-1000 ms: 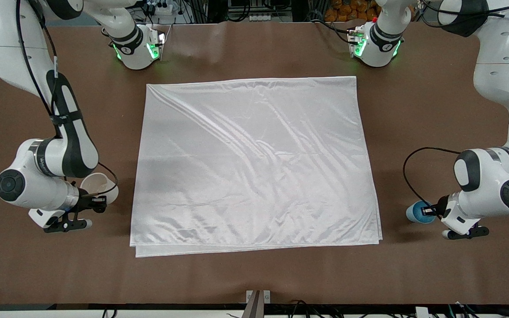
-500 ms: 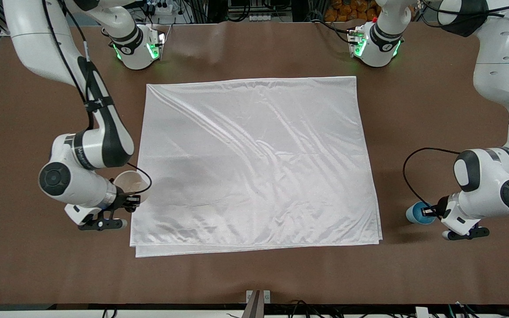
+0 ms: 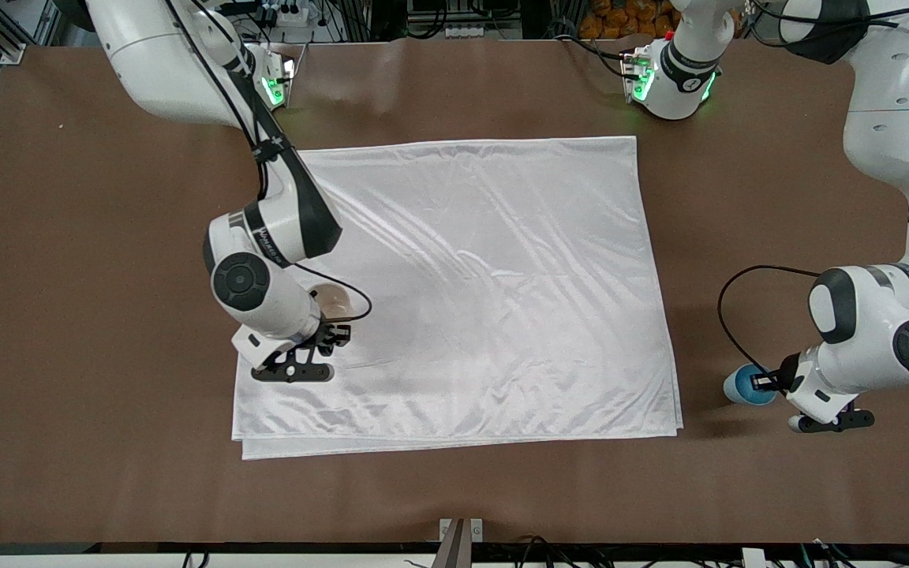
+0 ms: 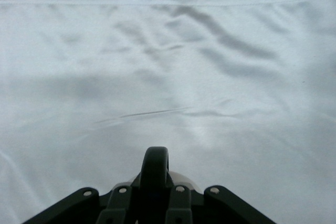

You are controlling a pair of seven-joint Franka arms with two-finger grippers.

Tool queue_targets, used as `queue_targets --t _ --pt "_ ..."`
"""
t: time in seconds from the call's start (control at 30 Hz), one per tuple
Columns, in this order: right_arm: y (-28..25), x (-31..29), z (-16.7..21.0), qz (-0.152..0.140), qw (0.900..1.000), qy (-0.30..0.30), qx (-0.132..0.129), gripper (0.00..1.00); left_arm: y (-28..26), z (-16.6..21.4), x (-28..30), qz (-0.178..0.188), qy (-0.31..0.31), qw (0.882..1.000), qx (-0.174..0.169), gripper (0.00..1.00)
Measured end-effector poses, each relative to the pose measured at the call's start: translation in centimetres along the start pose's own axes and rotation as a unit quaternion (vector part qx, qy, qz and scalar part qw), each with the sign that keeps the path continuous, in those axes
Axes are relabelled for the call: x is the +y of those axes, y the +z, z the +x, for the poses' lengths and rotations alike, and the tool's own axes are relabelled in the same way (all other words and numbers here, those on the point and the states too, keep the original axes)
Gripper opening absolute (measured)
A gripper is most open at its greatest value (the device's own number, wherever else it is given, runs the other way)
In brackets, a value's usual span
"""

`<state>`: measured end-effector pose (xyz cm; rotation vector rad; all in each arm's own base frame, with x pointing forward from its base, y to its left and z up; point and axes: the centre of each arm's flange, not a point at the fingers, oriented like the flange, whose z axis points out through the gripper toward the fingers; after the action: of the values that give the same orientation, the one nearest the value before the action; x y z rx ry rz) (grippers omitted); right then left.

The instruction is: Place blue cup into white mug on cloth

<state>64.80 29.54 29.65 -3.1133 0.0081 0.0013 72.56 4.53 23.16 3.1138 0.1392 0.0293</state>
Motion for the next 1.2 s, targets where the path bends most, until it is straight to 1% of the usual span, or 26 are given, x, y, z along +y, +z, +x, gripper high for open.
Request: queue_targets --t 0.23,0.47,0.83,1.2 --pt "0.6 -4.1 -1.5 0.000 1.000 0.002 0.000 0.09 -2.6 0.5 0.9 0.000 0.006 1.000 0.020 0.04" --pt "1.1 -8.1 -3.0 0.002 1.000 0.014 0.003 0.09 -6.4 0.6 2.6 -0.004 0.017 0.999 0.038 0.04" --pt "1.9 -13.9 -5.9 0.005 1.000 0.021 0.005 0.09 -12.3 -0.1 5.3 -0.010 0.036 0.998 0.046 0.04" --pt "3.6 -15.8 -7.2 0.003 1.000 0.017 0.002 0.09 -17.1 -1.4 8.2 -0.006 0.057 0.997 0.047 0.04"
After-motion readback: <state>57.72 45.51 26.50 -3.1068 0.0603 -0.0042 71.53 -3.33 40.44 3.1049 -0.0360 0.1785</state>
